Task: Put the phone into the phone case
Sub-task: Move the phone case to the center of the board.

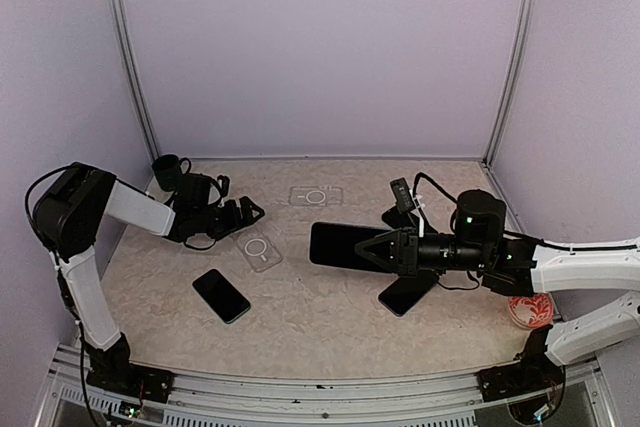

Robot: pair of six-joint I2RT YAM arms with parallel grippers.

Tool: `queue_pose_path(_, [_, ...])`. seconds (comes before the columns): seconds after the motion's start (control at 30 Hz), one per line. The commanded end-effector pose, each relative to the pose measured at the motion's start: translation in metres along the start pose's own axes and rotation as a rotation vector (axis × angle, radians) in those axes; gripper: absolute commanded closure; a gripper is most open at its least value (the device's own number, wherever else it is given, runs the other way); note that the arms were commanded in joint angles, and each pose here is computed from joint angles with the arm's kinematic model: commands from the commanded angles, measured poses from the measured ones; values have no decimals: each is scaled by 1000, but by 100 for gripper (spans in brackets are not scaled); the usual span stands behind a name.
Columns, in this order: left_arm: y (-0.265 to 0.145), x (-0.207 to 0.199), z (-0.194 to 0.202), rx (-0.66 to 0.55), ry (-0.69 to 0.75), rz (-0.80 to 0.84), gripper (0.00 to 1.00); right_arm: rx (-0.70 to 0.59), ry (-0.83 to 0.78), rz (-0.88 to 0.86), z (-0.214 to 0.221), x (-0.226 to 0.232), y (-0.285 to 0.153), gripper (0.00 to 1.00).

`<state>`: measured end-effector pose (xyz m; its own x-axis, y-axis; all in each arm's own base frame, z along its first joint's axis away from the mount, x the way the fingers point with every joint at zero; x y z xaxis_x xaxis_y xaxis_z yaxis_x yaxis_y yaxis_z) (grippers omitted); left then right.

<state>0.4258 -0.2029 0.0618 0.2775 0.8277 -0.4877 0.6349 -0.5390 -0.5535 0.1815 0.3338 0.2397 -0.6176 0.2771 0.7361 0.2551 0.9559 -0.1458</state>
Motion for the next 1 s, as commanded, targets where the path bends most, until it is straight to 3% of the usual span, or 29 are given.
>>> queue_pose_path(0.0, [-3, 2, -2, -25, 10, -20, 1, -45, -18, -36, -11, 7, -2, 100])
queue_pose_path(0.97, [-16, -26, 24, 9, -29, 50, 1, -38, 32, 28, -11, -6, 5, 100])
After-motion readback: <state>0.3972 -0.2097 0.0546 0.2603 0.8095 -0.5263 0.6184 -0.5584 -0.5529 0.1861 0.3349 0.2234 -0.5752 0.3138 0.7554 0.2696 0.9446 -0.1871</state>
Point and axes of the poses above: each gripper's point midway between its finger pads, its own y axis out along the fingers, its own x axis along the line the jaws close on, z = x × y, the point moved 1 cm from there along -y, back along the fingers, and after that the axes turned 9 degrees about y, right-handed, at the moved point
